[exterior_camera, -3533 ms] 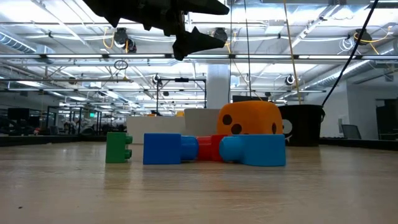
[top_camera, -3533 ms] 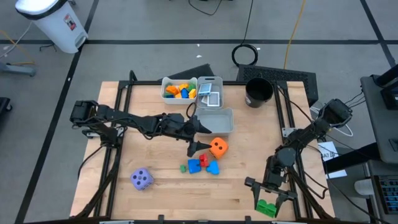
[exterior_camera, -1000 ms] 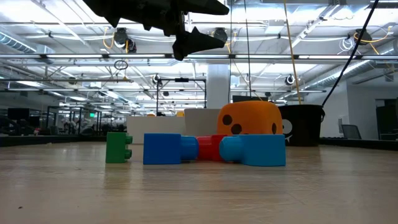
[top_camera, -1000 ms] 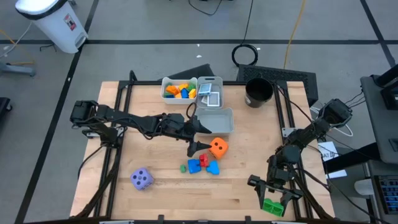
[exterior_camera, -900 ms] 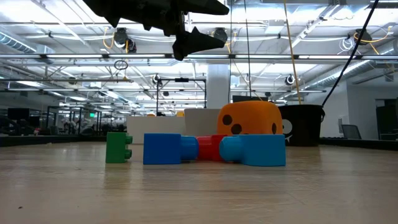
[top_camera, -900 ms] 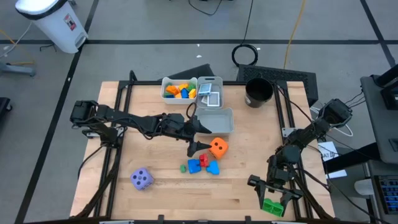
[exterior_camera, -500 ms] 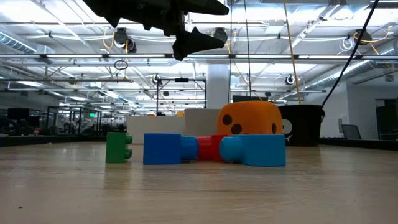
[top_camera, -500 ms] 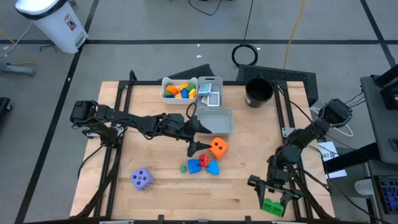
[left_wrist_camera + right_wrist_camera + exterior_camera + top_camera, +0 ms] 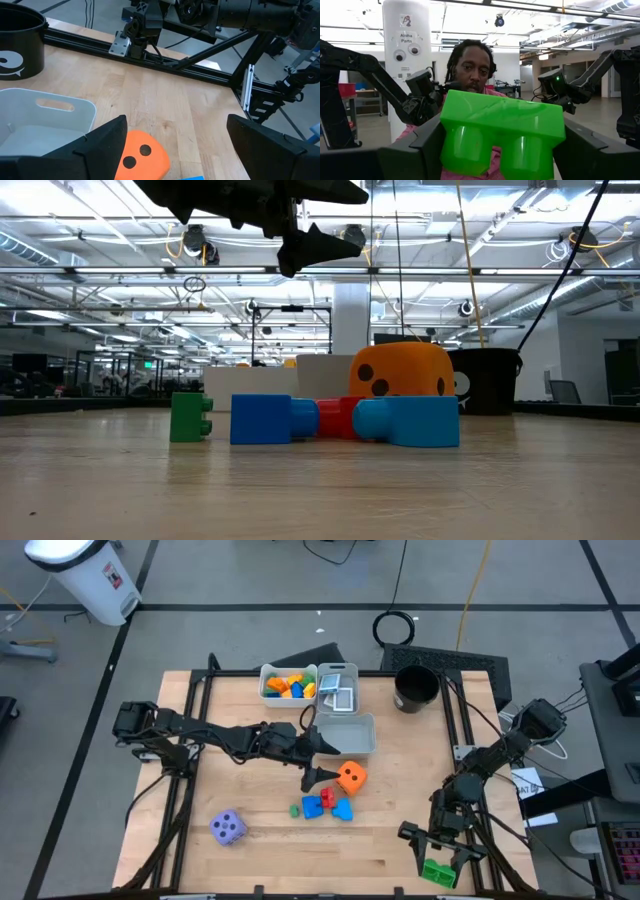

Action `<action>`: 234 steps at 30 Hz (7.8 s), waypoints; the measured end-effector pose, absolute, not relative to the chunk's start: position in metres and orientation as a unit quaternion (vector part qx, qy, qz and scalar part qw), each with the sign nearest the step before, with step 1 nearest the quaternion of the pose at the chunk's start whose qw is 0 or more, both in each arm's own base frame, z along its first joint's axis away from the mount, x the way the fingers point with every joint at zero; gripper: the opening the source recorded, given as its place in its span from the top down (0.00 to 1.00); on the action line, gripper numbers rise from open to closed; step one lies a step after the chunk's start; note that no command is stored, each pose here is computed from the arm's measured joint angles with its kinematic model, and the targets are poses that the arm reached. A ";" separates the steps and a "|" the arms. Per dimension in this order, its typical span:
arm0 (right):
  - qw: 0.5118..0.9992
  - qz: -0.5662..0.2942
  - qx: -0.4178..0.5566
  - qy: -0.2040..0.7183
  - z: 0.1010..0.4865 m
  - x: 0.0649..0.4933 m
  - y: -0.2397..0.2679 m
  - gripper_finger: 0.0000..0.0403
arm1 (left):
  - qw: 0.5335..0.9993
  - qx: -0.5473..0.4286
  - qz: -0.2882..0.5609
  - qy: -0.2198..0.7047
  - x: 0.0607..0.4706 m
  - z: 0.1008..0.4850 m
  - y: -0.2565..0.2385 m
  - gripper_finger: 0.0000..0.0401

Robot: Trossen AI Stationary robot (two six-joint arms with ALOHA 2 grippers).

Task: Pick & Place Toys
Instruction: Put the green game piece into the white bin

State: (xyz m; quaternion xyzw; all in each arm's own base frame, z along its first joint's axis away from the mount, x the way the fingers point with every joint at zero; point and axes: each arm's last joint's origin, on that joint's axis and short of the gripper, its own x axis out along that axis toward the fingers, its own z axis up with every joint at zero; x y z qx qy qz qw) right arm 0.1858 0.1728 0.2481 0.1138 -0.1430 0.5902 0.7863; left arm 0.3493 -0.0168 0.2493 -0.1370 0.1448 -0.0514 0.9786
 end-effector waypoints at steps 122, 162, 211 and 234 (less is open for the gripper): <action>0.987 -0.117 0.031 0.109 0.191 0.371 -0.143 0.36 | 0.988 -0.038 -0.123 0.083 0.313 0.306 -0.027 0.13; 0.958 -0.038 0.073 0.274 0.281 0.268 -0.033 0.11 | 0.986 -0.079 -0.091 0.119 0.311 0.300 -0.041 0.13; 0.995 -0.021 0.069 0.073 0.229 0.190 0.011 0.11 | 0.872 -0.233 0.370 0.221 0.313 0.224 0.146 0.13; 0.993 -0.022 0.077 0.092 0.225 0.190 0.011 0.11 | 0.916 -0.218 0.143 0.304 0.333 0.231 0.006 0.13</action>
